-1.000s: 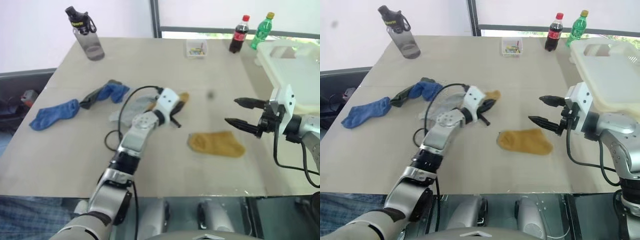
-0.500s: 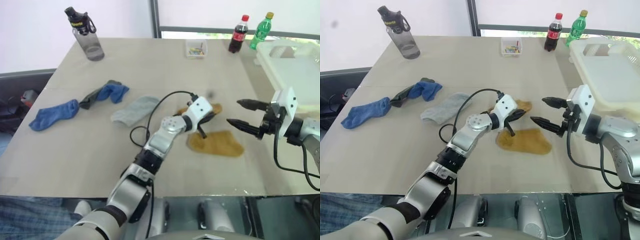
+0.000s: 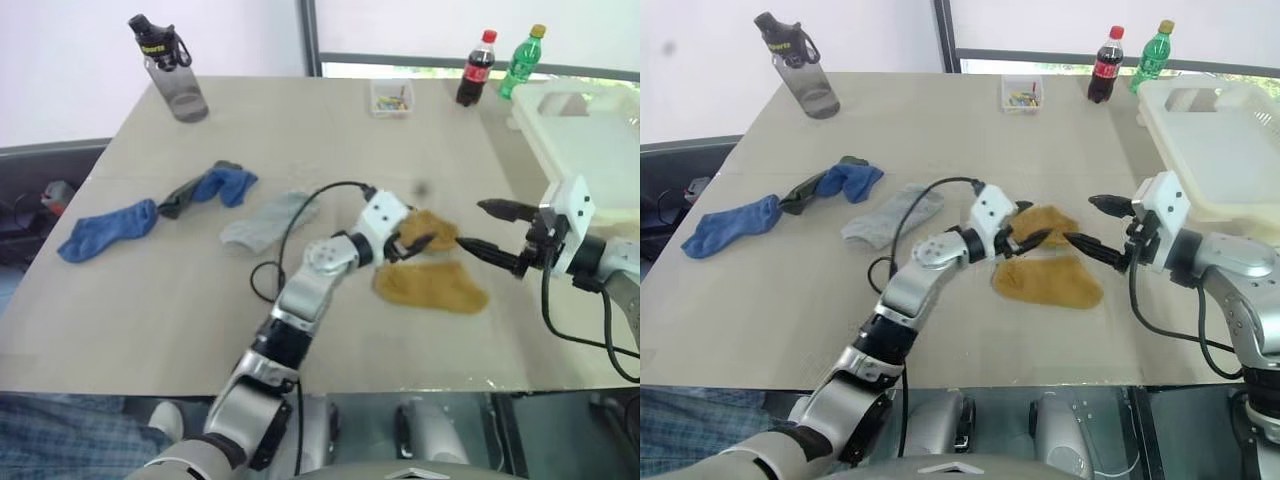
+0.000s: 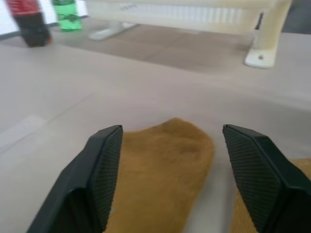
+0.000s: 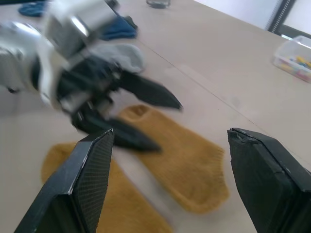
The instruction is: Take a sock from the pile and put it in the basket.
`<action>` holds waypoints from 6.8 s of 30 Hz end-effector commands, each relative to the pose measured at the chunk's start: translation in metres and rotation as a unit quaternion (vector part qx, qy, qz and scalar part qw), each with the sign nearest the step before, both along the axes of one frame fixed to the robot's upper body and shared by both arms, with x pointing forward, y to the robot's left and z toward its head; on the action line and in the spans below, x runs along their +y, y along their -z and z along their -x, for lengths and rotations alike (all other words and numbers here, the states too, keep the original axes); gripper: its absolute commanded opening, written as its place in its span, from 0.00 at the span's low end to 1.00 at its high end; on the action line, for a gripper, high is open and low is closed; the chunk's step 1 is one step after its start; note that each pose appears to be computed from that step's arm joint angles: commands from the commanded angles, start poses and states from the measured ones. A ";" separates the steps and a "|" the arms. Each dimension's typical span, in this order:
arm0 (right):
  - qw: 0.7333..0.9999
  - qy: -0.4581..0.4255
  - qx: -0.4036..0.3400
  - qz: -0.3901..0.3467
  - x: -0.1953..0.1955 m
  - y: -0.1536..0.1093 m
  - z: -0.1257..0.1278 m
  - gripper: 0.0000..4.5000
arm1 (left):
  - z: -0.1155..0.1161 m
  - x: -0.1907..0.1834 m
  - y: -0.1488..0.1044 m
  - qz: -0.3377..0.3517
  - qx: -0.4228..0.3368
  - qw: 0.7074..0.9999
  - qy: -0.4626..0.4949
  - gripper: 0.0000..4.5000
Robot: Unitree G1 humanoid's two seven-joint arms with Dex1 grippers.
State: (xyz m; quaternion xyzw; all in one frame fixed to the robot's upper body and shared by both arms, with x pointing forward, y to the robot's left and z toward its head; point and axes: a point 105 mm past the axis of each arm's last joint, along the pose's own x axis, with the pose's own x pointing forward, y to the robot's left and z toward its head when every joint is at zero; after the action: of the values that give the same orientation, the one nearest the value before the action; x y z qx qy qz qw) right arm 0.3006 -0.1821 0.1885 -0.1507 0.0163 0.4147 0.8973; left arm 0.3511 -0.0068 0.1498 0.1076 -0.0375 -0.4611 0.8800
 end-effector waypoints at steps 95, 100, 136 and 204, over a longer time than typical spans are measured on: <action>0.978 0.096 0.182 -0.044 -0.005 0.023 0.035 0.00 | 0.090 0.048 0.026 0.037 0.273 0.960 0.040 0.00; 0.971 0.114 0.204 -0.048 -0.008 0.032 0.042 0.00 | 0.092 0.047 0.038 0.017 0.278 0.960 0.037 0.00; 0.985 0.123 0.092 -0.078 -0.011 0.018 0.025 0.69 | 0.058 0.042 0.052 0.022 0.258 0.966 -0.017 0.00; 0.993 0.089 0.045 0.066 0.030 0.097 0.007 0.70 | 0.066 -0.029 0.008 0.222 0.460 0.839 0.189 0.99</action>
State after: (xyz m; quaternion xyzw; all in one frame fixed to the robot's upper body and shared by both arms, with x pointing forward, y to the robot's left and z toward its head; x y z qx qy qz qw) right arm 0.2921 -0.1545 0.0837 -0.1844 0.1166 0.3328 0.9174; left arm 0.2872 -0.0279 0.1304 -0.3277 0.2708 -0.5743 0.6996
